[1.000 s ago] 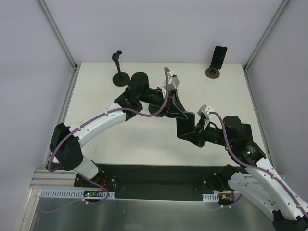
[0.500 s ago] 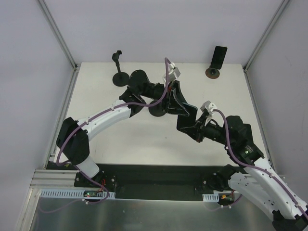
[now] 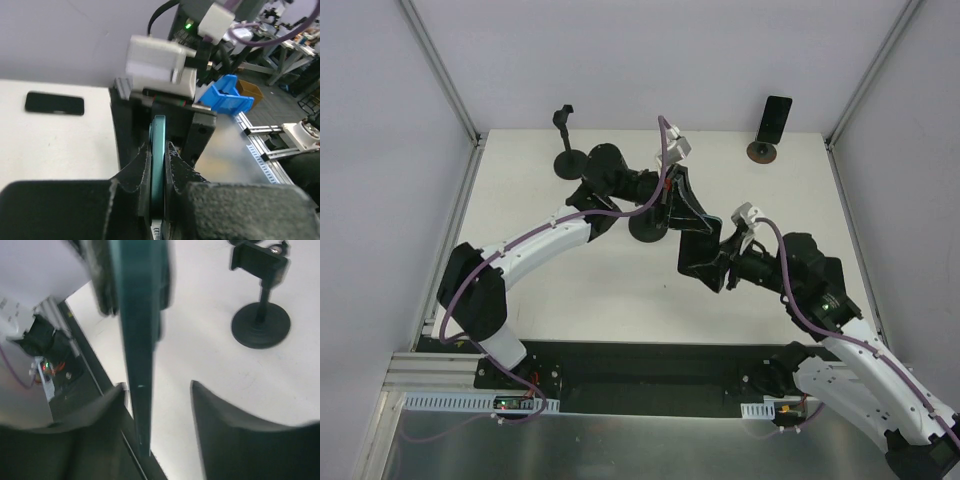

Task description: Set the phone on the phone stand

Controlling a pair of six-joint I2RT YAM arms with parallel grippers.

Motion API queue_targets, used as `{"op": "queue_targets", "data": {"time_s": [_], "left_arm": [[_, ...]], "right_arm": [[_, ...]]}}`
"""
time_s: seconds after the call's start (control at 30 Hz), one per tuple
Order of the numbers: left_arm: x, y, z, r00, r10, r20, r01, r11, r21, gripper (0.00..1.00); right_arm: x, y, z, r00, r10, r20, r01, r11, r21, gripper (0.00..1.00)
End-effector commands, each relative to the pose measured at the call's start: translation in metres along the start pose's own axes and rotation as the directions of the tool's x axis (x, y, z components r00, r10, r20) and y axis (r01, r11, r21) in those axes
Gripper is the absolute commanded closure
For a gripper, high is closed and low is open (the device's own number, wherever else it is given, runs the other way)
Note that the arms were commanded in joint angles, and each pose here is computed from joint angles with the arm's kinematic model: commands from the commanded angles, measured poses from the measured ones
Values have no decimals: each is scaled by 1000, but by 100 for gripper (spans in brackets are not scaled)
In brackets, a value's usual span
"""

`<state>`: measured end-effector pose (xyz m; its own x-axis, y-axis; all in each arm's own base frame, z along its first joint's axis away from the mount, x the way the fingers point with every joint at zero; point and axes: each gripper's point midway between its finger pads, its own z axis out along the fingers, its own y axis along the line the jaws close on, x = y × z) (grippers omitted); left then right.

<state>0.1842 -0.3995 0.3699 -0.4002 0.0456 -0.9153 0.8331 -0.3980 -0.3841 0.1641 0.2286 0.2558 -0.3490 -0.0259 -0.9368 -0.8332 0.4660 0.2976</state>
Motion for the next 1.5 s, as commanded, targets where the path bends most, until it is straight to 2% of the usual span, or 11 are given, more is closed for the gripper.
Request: {"op": "queue_targets", "data": {"time_s": [0.0, 0.1, 0.13, 0.27, 0.5, 0.73, 0.77, 0.8, 0.93, 1.2, 1.47], "left_arm": [[-26, 7, -29, 996, 74, 57, -54, 957, -286, 100], [-25, 28, -68, 992, 122, 28, -87, 832, -548, 100], [-33, 42, -88, 987, 154, 46, -85, 746, -661, 100], [-34, 43, -139, 975, 216, 55, -88, 600, -795, 100], [-45, 12, -193, 937, 347, 36, -120, 416, -901, 100], [-40, 7, -204, 930, 367, 2, -148, 379, -913, 100], [-39, 8, -205, 929, 370, -6, -155, 373, -915, 100], [-39, 9, -206, 929, 369, -8, -154, 369, -917, 100], [-36, 12, -206, 933, 360, -26, -167, 366, -915, 100], [-32, 22, -198, 946, 325, -25, -165, 413, -896, 100], [-26, 33, -194, 956, 293, -34, -170, 451, -876, 100]], "right_arm": [[-21, -36, -7, 999, 5, 34, -13, 973, 230, 27], [-12, -62, -15, 997, 76, 34, -83, 918, 388, 4], [-8, -73, -17, 993, 108, 45, -117, 888, 444, 4], [-7, -98, -21, 969, 239, 60, -226, 763, 605, 4], [-35, -103, 18, 956, 294, -8, -223, 741, 633, 4], [-33, -125, 81, 933, 333, -139, -169, 743, 648, 4], [-34, -126, 87, 932, 332, -144, -167, 748, 642, 9], [-36, -127, 94, 935, 320, -152, -159, 762, 628, 24], [-27, -140, 120, 926, 316, -207, -120, 767, 631, 45], [-32, -156, 140, 927, 301, -223, -86, 751, 655, 44], [-29, -164, 151, 929, 288, -232, -68, 749, 660, 62]]}}
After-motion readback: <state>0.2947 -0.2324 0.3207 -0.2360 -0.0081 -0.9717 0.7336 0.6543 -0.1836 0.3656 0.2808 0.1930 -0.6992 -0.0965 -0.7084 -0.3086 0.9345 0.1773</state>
